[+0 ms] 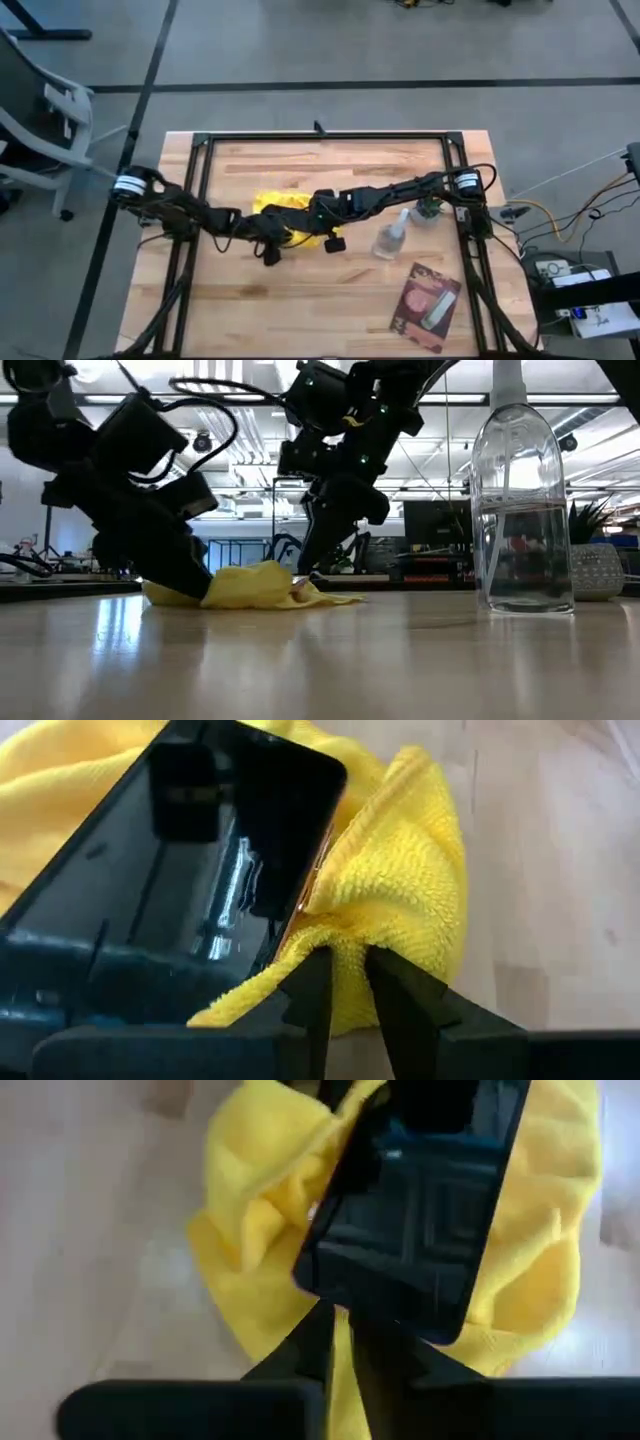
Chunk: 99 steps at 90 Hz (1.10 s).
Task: Apply microfiber cloth
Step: Wipe the front of the pink cellphone with a microfiber cloth
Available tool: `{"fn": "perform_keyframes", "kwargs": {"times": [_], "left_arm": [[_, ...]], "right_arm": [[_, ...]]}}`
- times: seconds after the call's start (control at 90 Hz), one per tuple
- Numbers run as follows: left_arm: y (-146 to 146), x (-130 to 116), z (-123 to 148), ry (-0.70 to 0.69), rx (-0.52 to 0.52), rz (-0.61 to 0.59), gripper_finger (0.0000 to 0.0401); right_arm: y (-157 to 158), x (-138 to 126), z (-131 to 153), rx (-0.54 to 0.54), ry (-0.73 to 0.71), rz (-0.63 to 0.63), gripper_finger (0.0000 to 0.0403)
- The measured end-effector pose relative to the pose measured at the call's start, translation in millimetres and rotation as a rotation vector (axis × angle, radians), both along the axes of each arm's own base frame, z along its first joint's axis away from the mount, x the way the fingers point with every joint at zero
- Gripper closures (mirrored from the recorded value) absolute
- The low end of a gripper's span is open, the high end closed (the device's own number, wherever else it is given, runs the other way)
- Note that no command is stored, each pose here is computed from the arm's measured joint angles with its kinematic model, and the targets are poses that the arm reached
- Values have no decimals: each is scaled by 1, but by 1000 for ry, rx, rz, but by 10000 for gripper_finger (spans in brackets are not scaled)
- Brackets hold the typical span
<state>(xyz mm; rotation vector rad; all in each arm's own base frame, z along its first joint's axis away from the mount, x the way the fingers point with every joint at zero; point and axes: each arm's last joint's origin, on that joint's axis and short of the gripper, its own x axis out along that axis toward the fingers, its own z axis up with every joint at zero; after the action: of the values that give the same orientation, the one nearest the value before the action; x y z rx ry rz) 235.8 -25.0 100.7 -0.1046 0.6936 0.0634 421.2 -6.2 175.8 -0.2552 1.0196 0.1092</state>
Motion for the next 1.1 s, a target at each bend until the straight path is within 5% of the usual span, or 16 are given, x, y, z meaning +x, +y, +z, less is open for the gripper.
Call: {"fn": "perform_keyframes", "kwargs": {"times": [0.189,0.333,0.489,0.656,0.956,1.1], "left_arm": [[0,-5,23,79,56,-65,342],[4,-21,45,128,114,-8,342],[15,-43,51,139,238,187,342],[24,-55,36,113,209,290,342],[24,-57,3,90,120,314,342],[23,-52,-3,78,120,319,342]], "right_arm": [[-1,0,1,-69,-1,60,272],[-6,0,2,-160,2,-1,223],[-17,2,7,-7,-34,-90,186],[-19,7,0,122,-58,-129,133],[-16,18,-25,193,-66,-222,15],[-15,20,-29,188,-82,-241,11]]}}
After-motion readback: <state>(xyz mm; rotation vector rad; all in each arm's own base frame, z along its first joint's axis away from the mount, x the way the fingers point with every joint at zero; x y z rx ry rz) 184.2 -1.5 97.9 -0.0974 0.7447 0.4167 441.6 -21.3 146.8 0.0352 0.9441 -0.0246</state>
